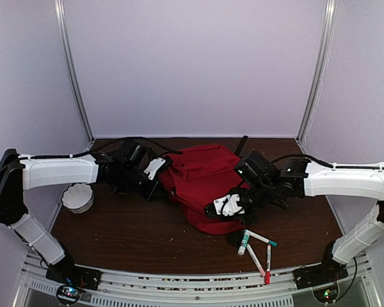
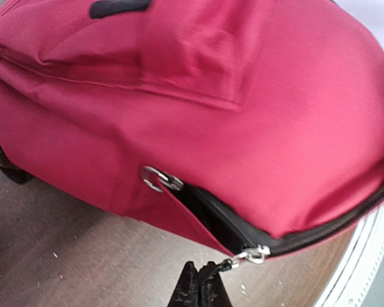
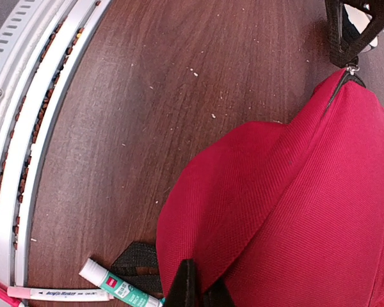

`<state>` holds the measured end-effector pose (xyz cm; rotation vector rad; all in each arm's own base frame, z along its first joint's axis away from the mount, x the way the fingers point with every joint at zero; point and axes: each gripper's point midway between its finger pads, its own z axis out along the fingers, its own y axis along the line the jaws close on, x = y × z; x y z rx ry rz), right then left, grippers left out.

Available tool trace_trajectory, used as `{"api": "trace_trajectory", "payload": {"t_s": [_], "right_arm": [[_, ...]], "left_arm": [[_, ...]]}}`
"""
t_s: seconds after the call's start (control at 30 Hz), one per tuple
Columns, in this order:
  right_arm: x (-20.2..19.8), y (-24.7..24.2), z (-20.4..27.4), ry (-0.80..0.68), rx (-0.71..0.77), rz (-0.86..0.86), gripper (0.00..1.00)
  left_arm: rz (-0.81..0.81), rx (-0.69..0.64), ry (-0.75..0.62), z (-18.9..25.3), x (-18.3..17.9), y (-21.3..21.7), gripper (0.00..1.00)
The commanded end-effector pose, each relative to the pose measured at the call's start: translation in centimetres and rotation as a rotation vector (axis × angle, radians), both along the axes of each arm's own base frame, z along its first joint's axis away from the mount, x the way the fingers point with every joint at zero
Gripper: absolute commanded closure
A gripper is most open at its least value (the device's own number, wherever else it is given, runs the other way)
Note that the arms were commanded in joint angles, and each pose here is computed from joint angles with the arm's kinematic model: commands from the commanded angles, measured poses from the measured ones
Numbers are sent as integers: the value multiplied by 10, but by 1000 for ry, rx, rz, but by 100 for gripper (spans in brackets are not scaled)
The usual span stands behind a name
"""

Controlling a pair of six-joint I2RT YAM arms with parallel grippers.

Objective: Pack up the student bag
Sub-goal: Zip the largest pocket of the bag in the student bag, then adjust the student bag at the center of the board.

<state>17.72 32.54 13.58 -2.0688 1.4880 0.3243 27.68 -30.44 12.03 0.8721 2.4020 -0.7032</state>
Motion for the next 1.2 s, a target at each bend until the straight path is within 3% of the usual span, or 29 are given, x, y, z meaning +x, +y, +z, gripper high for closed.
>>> {"api": "trace_trajectory", "payload": {"t_s": [0.0,0.4,0.57,0.8,0.97,1.17], "right_arm": [[-27,-32,-17,70,-119,35,100],[-27,-3,-5,142,-34,39,100],[-19,18,4,162,9,22,100],[6,69,36,183,121,-33,100],[4,110,55,185,149,5,100],[-31,143,51,197,114,102,100]], "left_arm": [[86,37,-56,-2,39,14,100],[100,18,-75,9,50,11,100],[132,53,-123,26,46,28,75],[288,191,-298,64,52,83,52],[284,196,-321,79,49,88,49],[278,156,-323,80,44,86,49]]}}
